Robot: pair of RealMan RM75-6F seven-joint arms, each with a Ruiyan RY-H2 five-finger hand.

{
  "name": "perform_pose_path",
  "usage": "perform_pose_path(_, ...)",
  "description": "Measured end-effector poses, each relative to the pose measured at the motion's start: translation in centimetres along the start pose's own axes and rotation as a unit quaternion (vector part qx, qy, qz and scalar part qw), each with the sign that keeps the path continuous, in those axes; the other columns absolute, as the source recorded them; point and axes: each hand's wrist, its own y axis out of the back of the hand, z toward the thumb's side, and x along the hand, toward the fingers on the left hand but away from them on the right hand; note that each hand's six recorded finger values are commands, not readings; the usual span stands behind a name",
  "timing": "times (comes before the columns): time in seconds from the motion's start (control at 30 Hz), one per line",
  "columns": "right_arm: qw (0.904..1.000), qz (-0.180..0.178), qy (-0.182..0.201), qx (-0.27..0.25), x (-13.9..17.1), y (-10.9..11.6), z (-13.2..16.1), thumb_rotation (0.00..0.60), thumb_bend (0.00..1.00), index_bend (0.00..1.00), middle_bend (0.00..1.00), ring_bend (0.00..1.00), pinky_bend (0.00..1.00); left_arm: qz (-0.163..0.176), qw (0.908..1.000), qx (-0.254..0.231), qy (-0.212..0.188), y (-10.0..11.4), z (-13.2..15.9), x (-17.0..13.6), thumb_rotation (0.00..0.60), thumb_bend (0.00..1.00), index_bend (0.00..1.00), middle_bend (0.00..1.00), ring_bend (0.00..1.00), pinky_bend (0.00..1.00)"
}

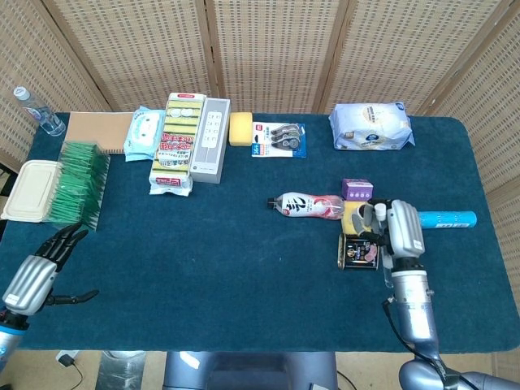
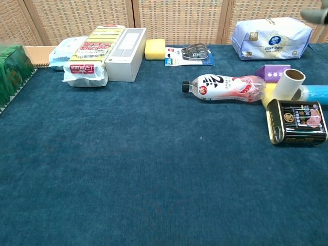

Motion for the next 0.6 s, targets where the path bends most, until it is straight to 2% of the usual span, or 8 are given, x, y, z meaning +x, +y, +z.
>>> perform_pose_path(0.13,0.9993,-0.032,0.011,0.018,-2.3,0.5,0.0,0.600,0.40,0.78,1.00,1.00,1.00,0.002,1.0000,0.000,0.000,0.1,0.1,-0.4,0.420,0.00,0.00,0.00,0.03,0.14)
perform_pose_path(0.3,0.9998,-0.016,-0.015,-0.004,-3.1,-0.7,-0.6,0.600,0.40,0.78,1.00,1.00,1.00,0.014,0.9997,-0.002,0.023,0.1,-0.5,-0.4,0.413,0.00,0.00,0.00,0.03,0.14)
perform_pose_path(0.47,0.9987,-0.014,0.028,-0.040,-4.3,-1.6,1.7,0.600,0.40,0.78,1.00,1.00,1.00,0.017,0.9996,-0.002,0.021,-0.2,0.1,-1.1,0.413,0.00,0.00,0.00,0.03,0.14)
perform_pose_path(0.6,0.9963,-0.020,0.039,-0.074,-5.8,-1.9,2.1,0.600,0.40,0.78,1.00,1.00,1.00,0.027,0.9989,0.001,0.039,-0.1,-0.3,-1.4,0.416,0.00,0.00,0.00,0.03,0.14)
